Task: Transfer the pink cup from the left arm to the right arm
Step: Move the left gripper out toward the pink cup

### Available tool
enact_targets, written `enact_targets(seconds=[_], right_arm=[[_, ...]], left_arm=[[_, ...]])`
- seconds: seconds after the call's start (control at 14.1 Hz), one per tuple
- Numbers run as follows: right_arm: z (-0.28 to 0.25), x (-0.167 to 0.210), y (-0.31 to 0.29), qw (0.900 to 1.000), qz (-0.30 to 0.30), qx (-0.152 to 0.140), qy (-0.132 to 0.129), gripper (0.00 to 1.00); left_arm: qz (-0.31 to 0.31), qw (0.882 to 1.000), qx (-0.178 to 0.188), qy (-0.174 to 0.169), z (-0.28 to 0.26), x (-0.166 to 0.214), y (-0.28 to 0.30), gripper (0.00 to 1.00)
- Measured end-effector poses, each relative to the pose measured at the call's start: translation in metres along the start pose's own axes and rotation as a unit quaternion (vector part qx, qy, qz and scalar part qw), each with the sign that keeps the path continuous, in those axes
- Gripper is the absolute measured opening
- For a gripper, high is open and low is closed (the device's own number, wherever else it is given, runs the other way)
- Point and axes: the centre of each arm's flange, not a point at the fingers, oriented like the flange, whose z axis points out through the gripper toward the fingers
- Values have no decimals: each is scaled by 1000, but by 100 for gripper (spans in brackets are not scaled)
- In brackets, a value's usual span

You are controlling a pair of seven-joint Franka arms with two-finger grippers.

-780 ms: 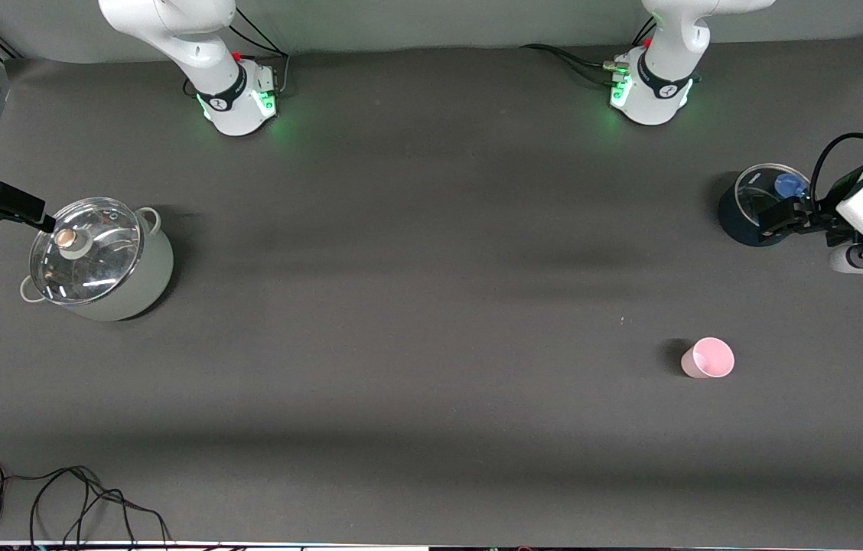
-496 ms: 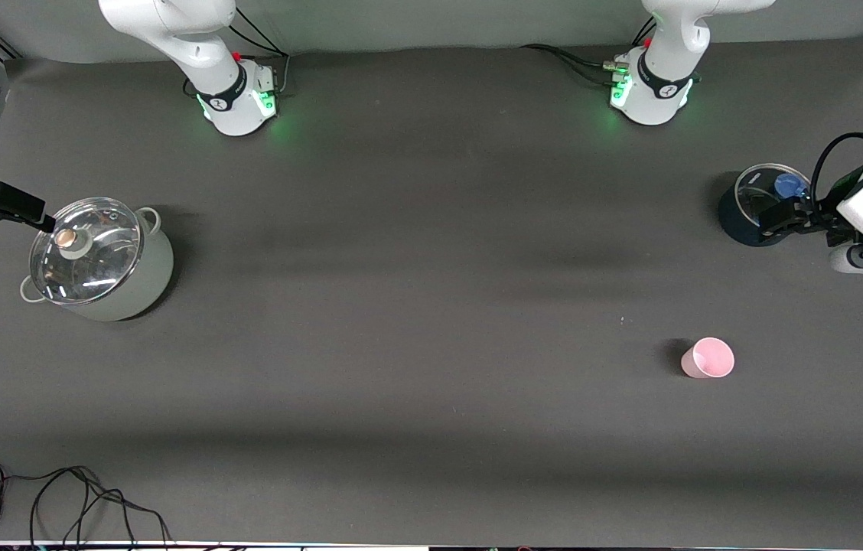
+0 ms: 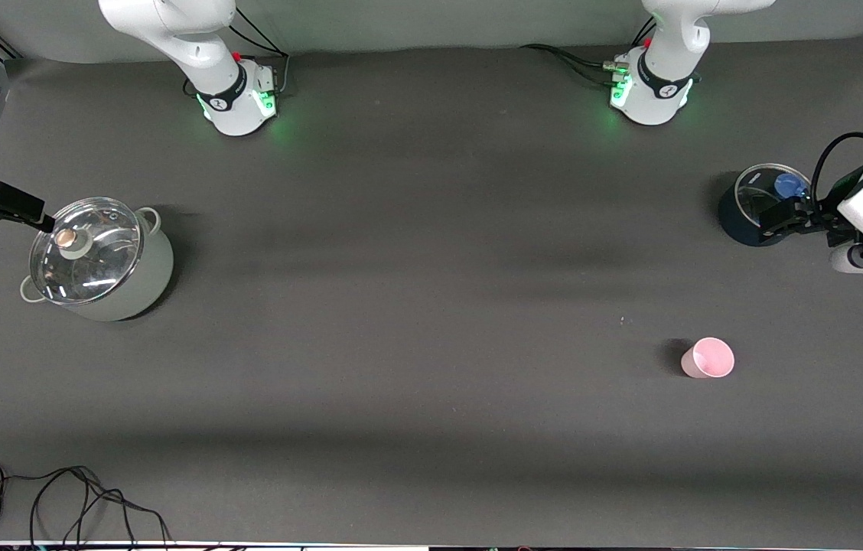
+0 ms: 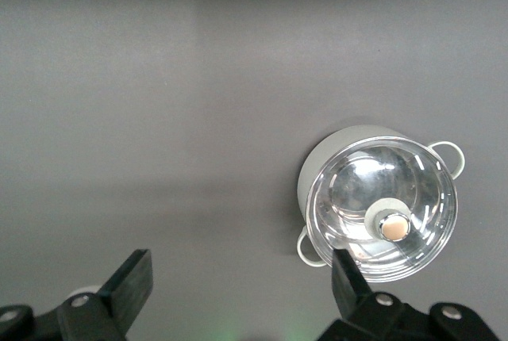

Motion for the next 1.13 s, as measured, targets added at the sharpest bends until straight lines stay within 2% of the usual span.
enact_targets(seconds=[0.21, 0.43, 0.57, 0.71, 0.85, 0.99, 1.13], right_arm=[[0, 0, 0, 1000, 0, 0, 0, 100], [0, 0, 0, 1000, 0, 0, 0, 100], [0, 0, 0, 1000, 0, 0, 0, 100], [0, 0, 0, 1000, 0, 0, 0, 100], [0, 0, 0, 1000, 0, 0, 0, 100], [0, 0, -1, 1000, 0, 0, -1, 100], [0, 0, -1, 1000, -1, 0, -1, 100]], left_arm=[[9, 1000, 1, 9, -2, 4, -8, 100], [74, 997, -3, 24, -8, 23, -39, 100], [105, 994, -26, 29, -2, 34, -69, 100], [147, 986, -67, 36, 14, 41, -101, 100], [188, 973, -120, 57, 33, 45, -141, 100], [236, 952, -172, 89, 60, 48, -183, 100], [275, 931, -208, 124, 91, 53, -213, 100]])
